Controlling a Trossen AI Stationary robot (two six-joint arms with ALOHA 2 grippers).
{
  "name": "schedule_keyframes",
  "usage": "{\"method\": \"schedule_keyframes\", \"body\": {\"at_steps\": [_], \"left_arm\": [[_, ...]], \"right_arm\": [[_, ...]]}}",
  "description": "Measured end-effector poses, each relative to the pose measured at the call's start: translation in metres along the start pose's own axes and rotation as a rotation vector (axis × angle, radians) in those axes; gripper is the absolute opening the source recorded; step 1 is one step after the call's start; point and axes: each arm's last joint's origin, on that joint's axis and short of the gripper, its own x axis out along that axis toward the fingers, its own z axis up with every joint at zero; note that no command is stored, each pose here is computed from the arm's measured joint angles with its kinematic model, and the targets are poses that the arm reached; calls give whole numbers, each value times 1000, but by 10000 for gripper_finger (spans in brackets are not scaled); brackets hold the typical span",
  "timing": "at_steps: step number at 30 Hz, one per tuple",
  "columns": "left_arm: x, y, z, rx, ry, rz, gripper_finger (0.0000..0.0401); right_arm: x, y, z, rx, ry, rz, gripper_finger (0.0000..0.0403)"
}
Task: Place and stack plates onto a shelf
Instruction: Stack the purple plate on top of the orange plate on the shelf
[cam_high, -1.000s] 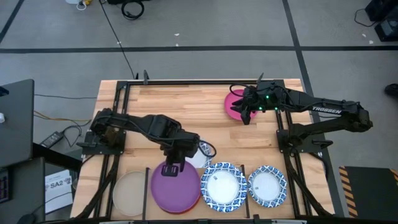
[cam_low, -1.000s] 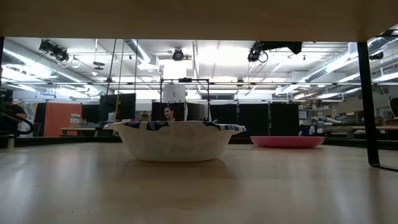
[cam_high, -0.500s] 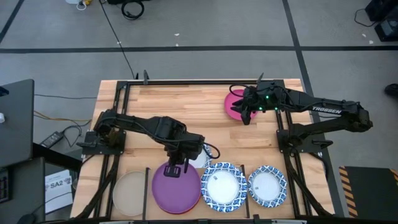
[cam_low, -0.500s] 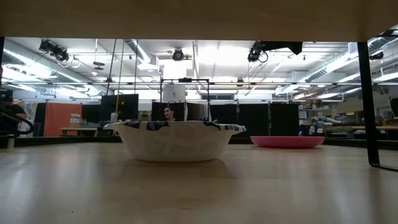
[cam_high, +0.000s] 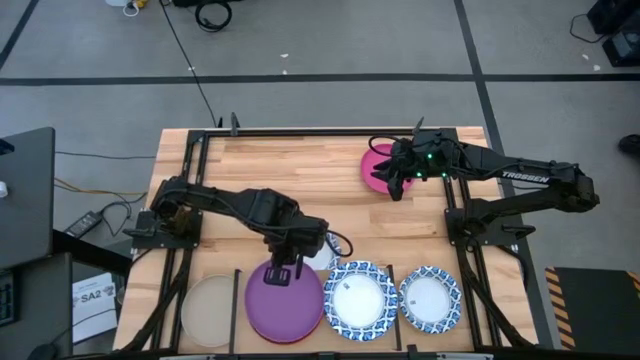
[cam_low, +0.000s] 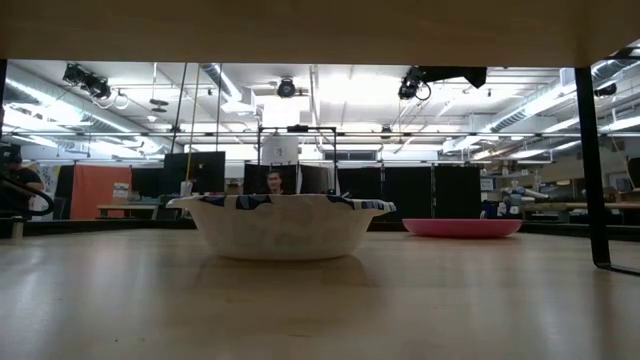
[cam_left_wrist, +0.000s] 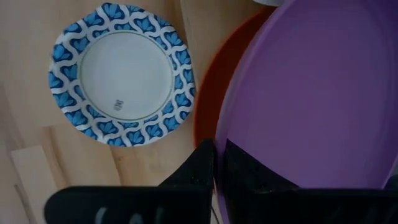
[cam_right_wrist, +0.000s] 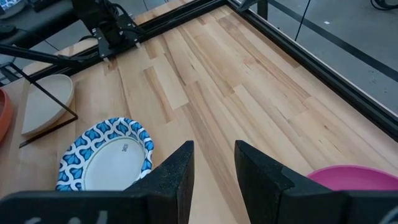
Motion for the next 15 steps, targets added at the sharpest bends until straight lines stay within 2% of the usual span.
{"method": "schedule_keyframes", "body": {"at_steps": [5, 15], "left_arm": [[1, -3, -1, 20, -5, 55, 25], [1, -4, -1, -5, -5, 60, 25]], "right_arm": [[0, 0, 0, 0, 0, 0, 121], [0, 0, 0, 0, 0, 0, 121]]}}
